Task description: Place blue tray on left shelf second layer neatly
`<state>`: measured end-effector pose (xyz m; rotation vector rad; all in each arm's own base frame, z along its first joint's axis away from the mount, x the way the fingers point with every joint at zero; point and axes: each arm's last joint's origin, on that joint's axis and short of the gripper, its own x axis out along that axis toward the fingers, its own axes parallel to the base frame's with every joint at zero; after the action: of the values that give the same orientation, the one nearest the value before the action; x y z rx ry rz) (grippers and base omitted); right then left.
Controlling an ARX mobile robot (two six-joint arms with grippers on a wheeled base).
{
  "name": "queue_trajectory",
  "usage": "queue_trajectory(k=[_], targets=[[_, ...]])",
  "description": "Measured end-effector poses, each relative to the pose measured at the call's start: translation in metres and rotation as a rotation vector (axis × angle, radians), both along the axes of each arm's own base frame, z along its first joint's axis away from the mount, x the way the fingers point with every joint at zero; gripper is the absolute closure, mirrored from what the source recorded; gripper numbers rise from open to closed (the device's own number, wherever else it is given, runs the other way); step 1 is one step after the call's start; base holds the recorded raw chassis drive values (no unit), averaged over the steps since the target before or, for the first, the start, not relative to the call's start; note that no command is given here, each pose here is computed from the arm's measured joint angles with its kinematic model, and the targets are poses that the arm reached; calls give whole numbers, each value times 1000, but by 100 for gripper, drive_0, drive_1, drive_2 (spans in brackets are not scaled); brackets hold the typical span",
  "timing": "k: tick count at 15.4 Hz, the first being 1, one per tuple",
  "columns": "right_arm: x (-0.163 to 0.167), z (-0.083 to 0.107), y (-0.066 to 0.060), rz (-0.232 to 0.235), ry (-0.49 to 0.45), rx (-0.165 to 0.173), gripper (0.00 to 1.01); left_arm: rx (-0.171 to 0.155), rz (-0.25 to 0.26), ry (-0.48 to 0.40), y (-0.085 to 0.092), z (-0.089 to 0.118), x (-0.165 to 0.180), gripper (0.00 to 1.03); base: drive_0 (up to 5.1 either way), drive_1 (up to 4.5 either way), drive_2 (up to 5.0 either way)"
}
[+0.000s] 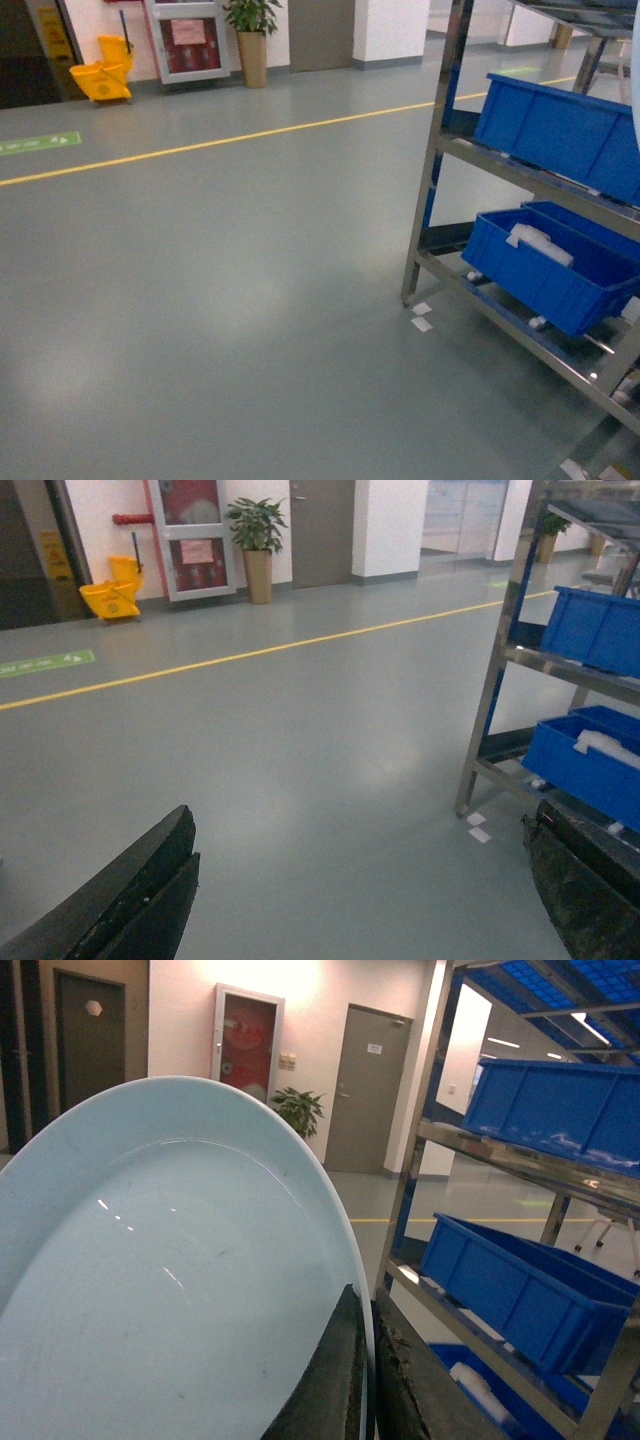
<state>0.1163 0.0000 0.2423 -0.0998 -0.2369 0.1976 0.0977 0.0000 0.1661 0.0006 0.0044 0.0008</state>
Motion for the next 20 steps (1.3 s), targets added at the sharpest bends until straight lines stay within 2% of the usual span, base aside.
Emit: queue_trajectory(k=[1,20], targets=[[-1,1,0,1,-6,0,99,0,1,0,0,0,0,5,-1,411,-413],[-1,1,0,1,-8,0,99,0,0,0,0,0,0,5,-164,-164,-164]])
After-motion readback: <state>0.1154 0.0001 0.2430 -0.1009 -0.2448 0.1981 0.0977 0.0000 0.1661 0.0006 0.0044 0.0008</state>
